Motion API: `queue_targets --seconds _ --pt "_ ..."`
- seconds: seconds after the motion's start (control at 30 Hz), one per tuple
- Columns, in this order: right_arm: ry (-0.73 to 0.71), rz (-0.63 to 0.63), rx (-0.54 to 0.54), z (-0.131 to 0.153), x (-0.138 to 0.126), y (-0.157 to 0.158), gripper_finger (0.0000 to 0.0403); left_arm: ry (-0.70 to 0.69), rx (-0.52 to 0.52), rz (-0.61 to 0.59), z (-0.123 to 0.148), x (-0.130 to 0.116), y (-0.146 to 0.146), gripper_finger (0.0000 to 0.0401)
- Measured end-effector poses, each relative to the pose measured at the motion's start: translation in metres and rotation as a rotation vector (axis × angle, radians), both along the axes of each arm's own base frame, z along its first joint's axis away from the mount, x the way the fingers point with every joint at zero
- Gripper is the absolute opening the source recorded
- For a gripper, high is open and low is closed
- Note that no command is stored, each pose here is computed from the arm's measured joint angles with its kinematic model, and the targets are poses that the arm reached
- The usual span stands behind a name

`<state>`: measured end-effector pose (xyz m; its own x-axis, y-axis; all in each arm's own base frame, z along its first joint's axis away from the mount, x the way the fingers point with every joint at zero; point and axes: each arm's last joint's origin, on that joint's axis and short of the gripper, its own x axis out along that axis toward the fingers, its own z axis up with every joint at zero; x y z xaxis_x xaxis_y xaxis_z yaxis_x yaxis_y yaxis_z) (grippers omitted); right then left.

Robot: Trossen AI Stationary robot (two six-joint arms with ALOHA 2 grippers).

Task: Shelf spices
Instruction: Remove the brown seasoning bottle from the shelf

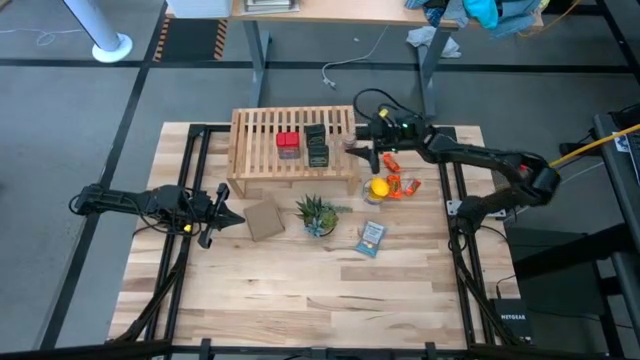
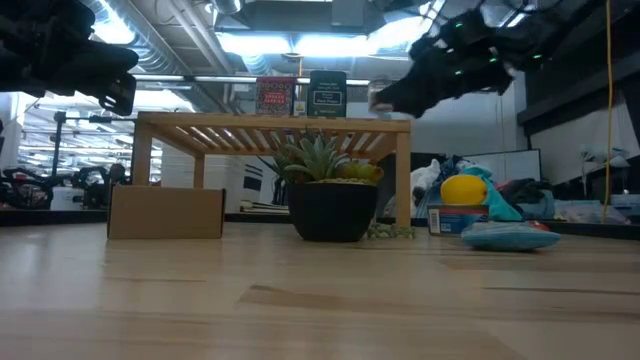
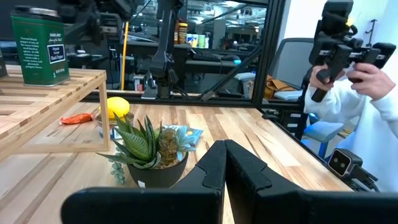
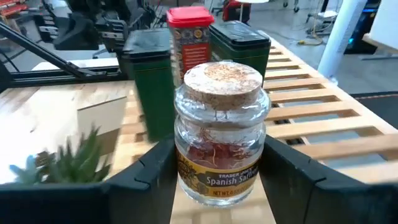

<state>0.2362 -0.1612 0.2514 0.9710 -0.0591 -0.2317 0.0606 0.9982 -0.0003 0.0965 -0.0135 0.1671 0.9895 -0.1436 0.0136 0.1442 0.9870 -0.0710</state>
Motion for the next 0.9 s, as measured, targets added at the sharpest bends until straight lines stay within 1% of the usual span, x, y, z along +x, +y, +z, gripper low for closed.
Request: queue_targets --seconds 0.17,0.3,0.4,0.67,0.9 --pt "-0.074 -0.070 -0.019 -0.003 -0.027 0.030 0.0193 -0.001 0.000 0.000 0.000 0.000 0.000 0.0000" --pt "-0.137 -0.105 -0.009 -0.016 -0.042 0.057 0.0193 0.000 0.000 0.000 0.000 0.000 0.000 0.0000" --pt "-0.142 -0.135 0.036 -0.031 -0.051 0.076 0.0193 0.000 0.000 0.001 0.000 0.000 0.000 0.0000" --pt "-0.133 -0.217 0.115 -0.065 -0.058 0.126 0.0193 0.000 0.000 0.000 0.000 0.000 0.000 0.0000" --pt "-0.118 -0.283 0.147 -0.080 -0.064 0.171 0.0193 0.000 0.000 0.000 0.000 0.000 0.000 0.0000"
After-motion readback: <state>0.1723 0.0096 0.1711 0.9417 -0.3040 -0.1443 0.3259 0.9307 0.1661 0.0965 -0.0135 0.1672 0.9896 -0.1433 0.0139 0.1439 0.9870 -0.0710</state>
